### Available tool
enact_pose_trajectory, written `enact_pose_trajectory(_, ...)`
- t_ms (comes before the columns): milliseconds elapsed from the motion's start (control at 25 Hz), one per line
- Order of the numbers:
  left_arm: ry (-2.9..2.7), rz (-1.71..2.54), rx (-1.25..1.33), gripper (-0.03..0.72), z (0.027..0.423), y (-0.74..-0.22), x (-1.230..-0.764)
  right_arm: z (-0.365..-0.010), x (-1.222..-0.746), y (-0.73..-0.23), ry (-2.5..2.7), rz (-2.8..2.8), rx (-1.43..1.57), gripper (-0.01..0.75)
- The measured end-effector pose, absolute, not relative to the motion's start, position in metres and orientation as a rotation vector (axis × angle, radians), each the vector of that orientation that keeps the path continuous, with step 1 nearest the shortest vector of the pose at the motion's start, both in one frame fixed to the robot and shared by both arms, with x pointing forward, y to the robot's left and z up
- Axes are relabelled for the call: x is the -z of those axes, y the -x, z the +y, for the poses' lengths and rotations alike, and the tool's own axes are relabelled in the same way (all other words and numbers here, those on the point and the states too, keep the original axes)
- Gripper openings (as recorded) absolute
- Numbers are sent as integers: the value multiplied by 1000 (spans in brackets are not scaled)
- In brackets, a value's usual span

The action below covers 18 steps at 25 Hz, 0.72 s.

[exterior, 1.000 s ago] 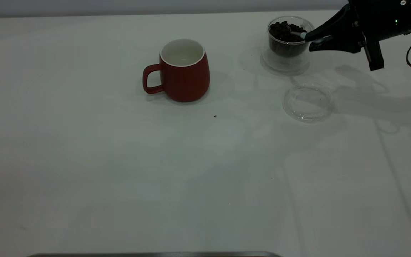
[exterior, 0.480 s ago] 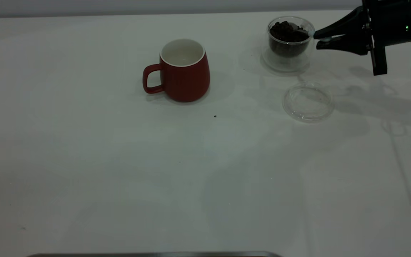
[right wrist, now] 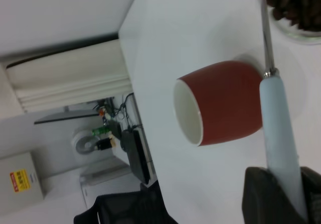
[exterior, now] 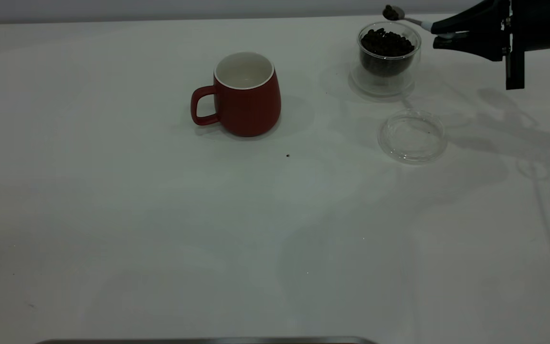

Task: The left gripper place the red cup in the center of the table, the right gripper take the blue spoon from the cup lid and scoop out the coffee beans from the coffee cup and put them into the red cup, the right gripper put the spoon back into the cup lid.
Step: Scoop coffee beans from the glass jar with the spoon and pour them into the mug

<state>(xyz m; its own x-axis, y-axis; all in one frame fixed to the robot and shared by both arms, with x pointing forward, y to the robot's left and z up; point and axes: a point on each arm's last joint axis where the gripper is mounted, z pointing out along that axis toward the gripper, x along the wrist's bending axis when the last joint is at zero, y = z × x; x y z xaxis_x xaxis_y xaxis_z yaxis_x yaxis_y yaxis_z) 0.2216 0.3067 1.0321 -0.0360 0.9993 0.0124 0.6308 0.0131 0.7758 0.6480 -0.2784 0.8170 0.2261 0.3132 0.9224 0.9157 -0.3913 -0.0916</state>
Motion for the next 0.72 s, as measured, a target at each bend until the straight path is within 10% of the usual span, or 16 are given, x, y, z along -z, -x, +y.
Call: enact_pose_trajectory(720, -1677, 1723, -835, 587, 307, -222, -1032, -204, -819, -639, 1683, -1272, 1096, 114)
